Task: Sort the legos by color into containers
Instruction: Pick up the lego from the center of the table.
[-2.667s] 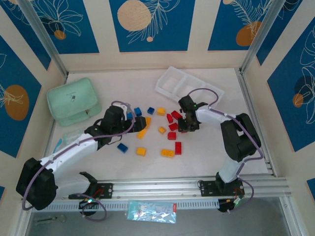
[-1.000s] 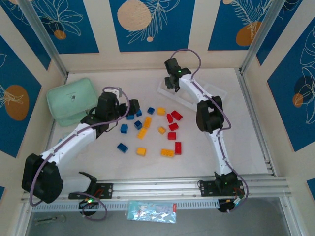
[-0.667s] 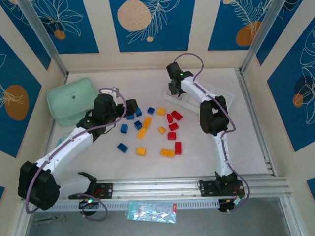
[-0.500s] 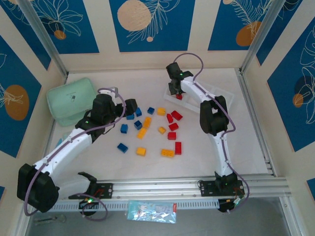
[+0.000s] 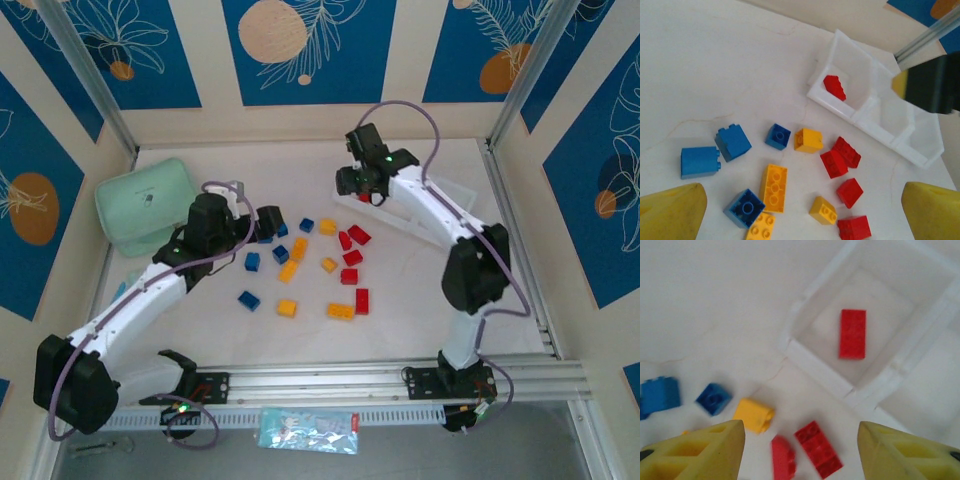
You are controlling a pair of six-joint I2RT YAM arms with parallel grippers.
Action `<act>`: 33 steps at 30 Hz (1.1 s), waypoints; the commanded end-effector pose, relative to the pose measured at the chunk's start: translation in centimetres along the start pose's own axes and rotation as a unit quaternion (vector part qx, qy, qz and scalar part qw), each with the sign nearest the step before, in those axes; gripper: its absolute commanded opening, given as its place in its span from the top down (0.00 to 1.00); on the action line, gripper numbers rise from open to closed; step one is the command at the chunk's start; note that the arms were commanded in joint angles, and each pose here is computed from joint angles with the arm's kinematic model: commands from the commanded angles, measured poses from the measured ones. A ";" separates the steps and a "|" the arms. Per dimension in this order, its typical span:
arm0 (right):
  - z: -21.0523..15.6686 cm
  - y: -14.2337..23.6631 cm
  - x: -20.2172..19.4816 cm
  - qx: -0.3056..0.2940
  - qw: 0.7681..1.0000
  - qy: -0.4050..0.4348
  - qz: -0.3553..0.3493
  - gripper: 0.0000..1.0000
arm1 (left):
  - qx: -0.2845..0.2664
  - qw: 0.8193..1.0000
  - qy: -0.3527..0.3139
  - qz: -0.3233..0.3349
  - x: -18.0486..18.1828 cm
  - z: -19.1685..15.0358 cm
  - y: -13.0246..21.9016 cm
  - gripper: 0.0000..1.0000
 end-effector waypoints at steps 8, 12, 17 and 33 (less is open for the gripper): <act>-10.0 -1.3 1.8 0.111 0.991 -0.021 0.077 0.35 | 0.052 0.998 0.034 -0.027 -0.2 -4.9 0.0 0.01; -11.1 -3.1 2.2 0.121 0.990 -0.014 0.070 0.36 | 0.062 0.997 0.035 -0.024 -0.2 -5.9 -0.5 0.01; -11.2 -5.7 2.0 0.138 0.989 -0.011 0.051 0.42 | 0.065 0.997 0.035 -0.025 -0.6 -6.6 -1.2 0.01; -11.6 -10.0 2.0 0.149 0.988 0.030 0.008 0.58 | 0.061 0.998 0.036 -0.004 -0.3 -6.9 -2.0 0.01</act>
Point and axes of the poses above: each hand's point on the last joint's axis, 136 mm out from that joint toward the fingers, its own y axis back along the fingers, its own x axis along the line the jaws close on, z = x × y, the point moved 6 cm from there along y, back along the fingers, and after that the axes turned 1 degree about y, right-handed, at the moved point
